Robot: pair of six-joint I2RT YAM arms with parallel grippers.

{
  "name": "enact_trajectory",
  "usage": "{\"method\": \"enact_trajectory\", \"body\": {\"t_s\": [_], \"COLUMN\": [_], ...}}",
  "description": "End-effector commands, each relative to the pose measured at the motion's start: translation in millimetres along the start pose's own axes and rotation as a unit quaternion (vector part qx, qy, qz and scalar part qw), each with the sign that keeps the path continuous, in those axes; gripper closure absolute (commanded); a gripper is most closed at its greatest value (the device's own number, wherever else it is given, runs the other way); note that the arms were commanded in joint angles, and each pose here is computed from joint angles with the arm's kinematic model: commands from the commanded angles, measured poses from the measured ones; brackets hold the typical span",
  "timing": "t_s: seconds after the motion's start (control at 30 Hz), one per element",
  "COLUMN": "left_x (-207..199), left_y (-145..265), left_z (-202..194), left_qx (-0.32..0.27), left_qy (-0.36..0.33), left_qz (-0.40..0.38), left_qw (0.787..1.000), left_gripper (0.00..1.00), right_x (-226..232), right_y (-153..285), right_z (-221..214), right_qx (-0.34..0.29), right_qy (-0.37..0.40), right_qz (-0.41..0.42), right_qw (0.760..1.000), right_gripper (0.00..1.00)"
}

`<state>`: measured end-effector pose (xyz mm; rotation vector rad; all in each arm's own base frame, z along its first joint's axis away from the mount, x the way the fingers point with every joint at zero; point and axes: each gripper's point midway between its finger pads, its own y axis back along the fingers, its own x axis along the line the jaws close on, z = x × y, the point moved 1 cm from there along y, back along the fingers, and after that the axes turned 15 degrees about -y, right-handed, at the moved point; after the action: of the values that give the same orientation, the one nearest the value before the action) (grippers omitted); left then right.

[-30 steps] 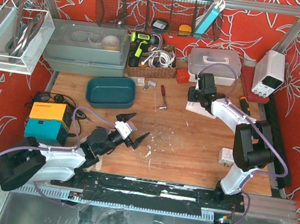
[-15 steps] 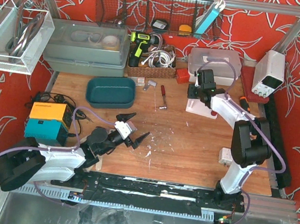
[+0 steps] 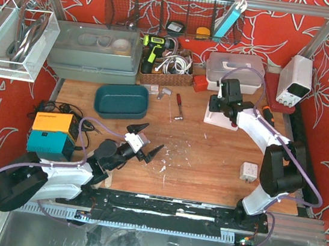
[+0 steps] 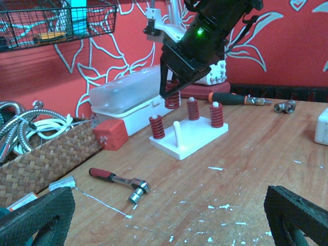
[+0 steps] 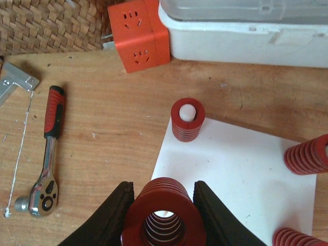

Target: Install the large spring

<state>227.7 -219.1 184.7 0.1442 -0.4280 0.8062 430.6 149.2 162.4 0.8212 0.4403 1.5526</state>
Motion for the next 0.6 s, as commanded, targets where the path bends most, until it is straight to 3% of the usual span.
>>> {"method": "enact_trajectory", "body": {"t_s": [0.0, 0.57], "left_x": [0.2, -0.2], "left_y": [1.9, 2.2], "left_z": [3.2, 5.8], "left_qx": [-0.009, -0.014], "left_qy": [-0.004, -0.002], "left_qz": [0.002, 0.000], "left_qw": [1.000, 1.000], "left_gripper": [0.00, 0.00], "right_x": [-0.6, -8.6], "right_y": [-2.8, -38.8], "right_z": [-8.1, -33.1], "right_qx": [0.016, 0.055], "right_qy": [-0.003, -0.007], "right_qz": [0.008, -0.011], "right_qw": [1.000, 0.998], "right_gripper": [1.00, 1.00]}}
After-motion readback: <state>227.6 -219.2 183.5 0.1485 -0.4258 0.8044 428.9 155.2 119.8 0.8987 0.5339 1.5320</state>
